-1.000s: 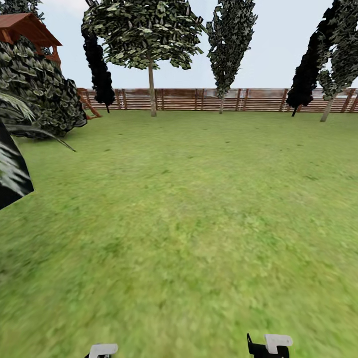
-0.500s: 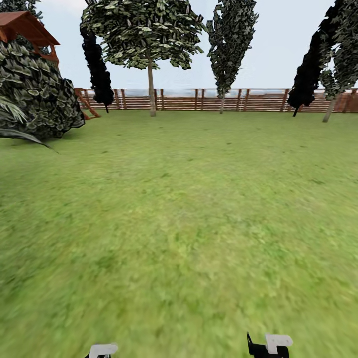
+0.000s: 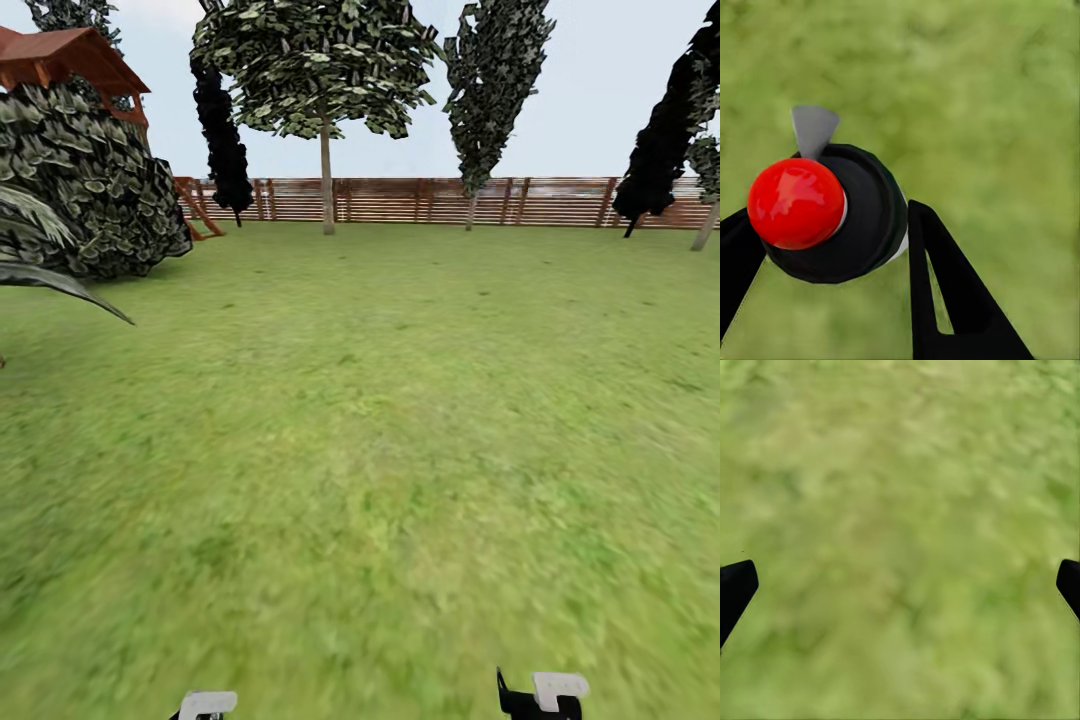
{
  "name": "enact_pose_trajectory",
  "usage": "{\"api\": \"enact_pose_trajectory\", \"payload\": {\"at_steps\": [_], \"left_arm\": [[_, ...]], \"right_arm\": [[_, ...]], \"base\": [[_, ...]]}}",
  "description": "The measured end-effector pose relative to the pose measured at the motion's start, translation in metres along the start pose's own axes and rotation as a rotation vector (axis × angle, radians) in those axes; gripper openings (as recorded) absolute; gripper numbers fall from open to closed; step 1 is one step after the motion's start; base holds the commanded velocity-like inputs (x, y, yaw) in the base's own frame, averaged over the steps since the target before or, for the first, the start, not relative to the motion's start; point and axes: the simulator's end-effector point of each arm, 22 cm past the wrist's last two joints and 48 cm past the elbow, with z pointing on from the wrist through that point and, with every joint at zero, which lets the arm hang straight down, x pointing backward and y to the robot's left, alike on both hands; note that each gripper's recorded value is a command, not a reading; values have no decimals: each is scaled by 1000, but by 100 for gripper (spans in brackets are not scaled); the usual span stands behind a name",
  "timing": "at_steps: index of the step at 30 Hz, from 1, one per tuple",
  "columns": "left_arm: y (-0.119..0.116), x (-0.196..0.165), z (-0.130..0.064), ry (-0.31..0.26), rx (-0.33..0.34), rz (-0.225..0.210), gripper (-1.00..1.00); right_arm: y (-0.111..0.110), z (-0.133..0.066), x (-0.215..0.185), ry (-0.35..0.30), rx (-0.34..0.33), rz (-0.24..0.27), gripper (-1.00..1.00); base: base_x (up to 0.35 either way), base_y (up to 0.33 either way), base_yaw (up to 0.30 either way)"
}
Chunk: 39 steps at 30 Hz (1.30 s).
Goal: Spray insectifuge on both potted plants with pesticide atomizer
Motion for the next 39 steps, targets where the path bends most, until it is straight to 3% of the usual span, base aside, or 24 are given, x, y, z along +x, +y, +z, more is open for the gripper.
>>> {"api": "enact_pose_trajectory", "payload": {"at_steps": [28,39], "left_arm": [[8,0,0,0,-11,-2,-100],[17,-1,0,-1,-23,2,-100]], "right_arm": [[0,0,0,0,-1,-1,100],[-1,0,0,0,1,-1,100]], "base": [[340,-4,2],[339,-97,145]]}}
